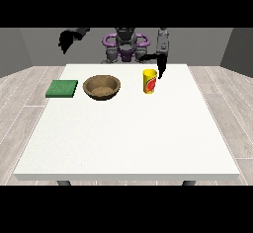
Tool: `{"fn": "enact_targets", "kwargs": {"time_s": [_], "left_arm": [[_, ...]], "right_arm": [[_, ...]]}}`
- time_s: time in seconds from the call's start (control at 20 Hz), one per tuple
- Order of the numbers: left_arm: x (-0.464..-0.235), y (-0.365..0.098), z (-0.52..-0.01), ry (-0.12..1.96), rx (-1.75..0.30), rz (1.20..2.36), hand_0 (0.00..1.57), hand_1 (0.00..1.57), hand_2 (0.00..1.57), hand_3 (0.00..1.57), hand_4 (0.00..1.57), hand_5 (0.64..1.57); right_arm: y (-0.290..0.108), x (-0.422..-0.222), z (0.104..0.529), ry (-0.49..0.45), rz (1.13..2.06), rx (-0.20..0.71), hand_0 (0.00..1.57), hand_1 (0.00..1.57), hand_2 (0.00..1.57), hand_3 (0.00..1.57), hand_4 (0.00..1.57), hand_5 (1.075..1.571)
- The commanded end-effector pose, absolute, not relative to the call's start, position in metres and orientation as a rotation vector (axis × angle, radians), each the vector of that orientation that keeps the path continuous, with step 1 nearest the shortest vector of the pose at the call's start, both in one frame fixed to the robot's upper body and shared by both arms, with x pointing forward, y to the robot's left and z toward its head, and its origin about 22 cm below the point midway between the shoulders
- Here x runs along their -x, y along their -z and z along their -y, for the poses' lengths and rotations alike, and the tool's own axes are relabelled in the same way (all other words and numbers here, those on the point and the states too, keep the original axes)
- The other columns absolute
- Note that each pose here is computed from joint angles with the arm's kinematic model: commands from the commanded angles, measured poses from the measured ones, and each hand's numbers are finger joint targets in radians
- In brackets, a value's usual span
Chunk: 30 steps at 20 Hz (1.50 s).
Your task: Pick the cup and pour the ball into the bowl, then pick the bowl and place it on the pad
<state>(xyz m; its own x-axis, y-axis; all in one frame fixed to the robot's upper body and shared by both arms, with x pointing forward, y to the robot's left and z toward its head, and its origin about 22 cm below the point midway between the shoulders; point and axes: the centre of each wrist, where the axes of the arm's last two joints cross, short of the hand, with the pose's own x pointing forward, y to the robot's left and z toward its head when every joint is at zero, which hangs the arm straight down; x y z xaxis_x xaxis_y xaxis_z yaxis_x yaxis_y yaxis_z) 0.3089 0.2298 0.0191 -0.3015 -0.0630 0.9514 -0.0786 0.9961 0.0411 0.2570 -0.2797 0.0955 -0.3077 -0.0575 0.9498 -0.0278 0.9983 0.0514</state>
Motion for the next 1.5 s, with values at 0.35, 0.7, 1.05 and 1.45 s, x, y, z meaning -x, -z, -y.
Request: {"fn": "enact_targets", "kwargs": {"time_s": [0.35, 0.7, 1.05, 1.45], "left_arm": [[-0.339, 0.031, -0.213, -0.023, -0.124, 1.827, 0.0, 0.0, 0.0, 0.0, 0.2, 1.429], [-0.341, 0.055, -0.251, -0.077, -0.147, 1.82, 0.0, 0.0, 0.0, 0.0, 0.65, 1.535], [-0.327, 0.083, -0.23, 0.057, -0.35, 1.816, 1.26, 1.26, 1.57, 1.57, 1.33, 1.483], [-0.357, 0.049, -0.199, 0.197, -0.477, 1.737, 1.27, 1.27, 1.57, 1.57, 1.4, 1.432]], "right_arm": [[-0.092, -0.27, 0.3, 0.001, 1.843, -0.09, 0.0, 0.0, 0.0, 0.0, 0.67, 1.562], [-0.084, -0.268, 0.323, 0.001, 1.886, -0.09, 0.0, 0.0, 0.0, 0.0, 0.68, 1.566], [-0.114, -0.273, 0.336, 0.012, 1.917, -0.074, 0.0, 0.0, 0.0, 0.07, 0.64, 1.568], [-0.082, -0.272, 0.374, 0.041, 1.737, -0.049, 0.0, 0.0, 0.0, 0.29, 0.64, 1.567]]}}
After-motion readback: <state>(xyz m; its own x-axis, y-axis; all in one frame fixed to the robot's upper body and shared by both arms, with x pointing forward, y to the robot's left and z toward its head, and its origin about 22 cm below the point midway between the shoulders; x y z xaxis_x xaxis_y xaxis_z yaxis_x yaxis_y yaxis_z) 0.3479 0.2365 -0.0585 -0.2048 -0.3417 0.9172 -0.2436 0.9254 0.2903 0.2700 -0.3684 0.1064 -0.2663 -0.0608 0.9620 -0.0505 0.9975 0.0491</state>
